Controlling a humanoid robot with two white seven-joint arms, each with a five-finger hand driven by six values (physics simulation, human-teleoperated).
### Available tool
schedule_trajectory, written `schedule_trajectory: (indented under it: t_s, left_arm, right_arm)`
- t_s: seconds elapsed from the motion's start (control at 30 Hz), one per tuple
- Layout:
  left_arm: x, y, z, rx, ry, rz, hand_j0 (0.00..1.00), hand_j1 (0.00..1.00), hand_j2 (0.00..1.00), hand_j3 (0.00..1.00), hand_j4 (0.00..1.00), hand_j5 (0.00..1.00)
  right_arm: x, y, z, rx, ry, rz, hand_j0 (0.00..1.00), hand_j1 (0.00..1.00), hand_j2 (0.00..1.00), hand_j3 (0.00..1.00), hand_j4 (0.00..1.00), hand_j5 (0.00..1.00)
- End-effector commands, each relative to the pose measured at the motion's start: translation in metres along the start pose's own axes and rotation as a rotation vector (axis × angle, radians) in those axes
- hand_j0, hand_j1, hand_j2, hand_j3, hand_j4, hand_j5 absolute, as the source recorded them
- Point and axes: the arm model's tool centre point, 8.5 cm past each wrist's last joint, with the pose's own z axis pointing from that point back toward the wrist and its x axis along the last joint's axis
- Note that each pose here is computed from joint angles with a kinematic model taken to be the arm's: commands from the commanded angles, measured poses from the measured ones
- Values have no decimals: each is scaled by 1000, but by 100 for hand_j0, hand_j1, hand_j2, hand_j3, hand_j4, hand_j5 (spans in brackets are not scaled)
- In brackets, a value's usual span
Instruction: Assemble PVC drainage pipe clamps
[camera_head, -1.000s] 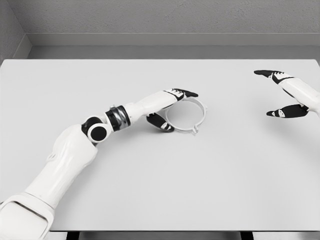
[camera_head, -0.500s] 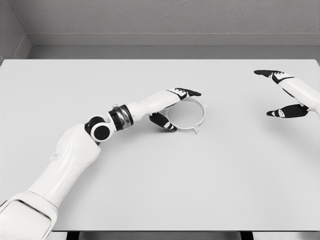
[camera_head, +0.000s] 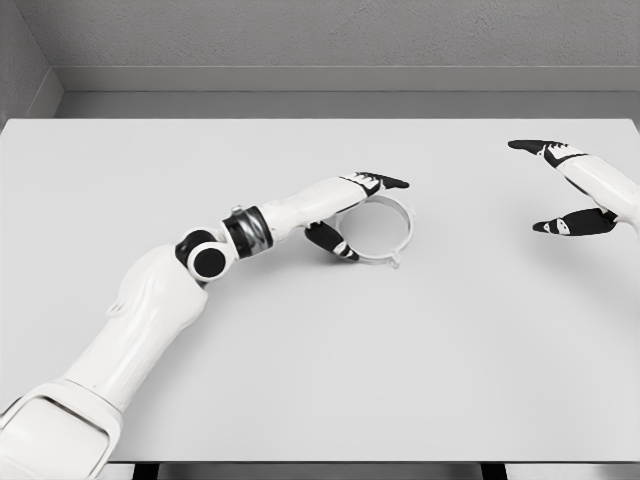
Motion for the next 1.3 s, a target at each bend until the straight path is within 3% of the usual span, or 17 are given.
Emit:
schedule_trajectory:
  t_s: [0.0,0.37,0.63,0.93,1.17,1.27]
  left_arm:
    - [1,0,-2,8,-5,9,100,100,100,100,100,100]
    - [-5,-4,0,0,15,22,100,100,100,100,100,100]
    - [-11,6,7,8,30,8,100,100,100,100,100,100]
    - [-12,0,13,7,33,19,100,100,100,100,100,100]
    - [-29,27,44,11,81,-47,100,100,100,100,100,100]
    - [-31,37,43,14,86,-64,100,100,100,100,100,100]
  right_arm:
    - [0,-1,0,-6,-1,-6,100,100,100,100,100,100]
    - [0,-1,0,-5,-2,-5,100,100,100,100,100,100]
    - [0,-1,0,-7,-2,-6,100,100,100,100,100,100]
    - [1,-1,0,-16,-12,-23,100,100,100,100,100,100]
    - [1,-1,0,-16,-12,-23,100,100,100,100,100,100]
    - [1,-1,0,-16,-12,-23,100,100,100,100,100,100]
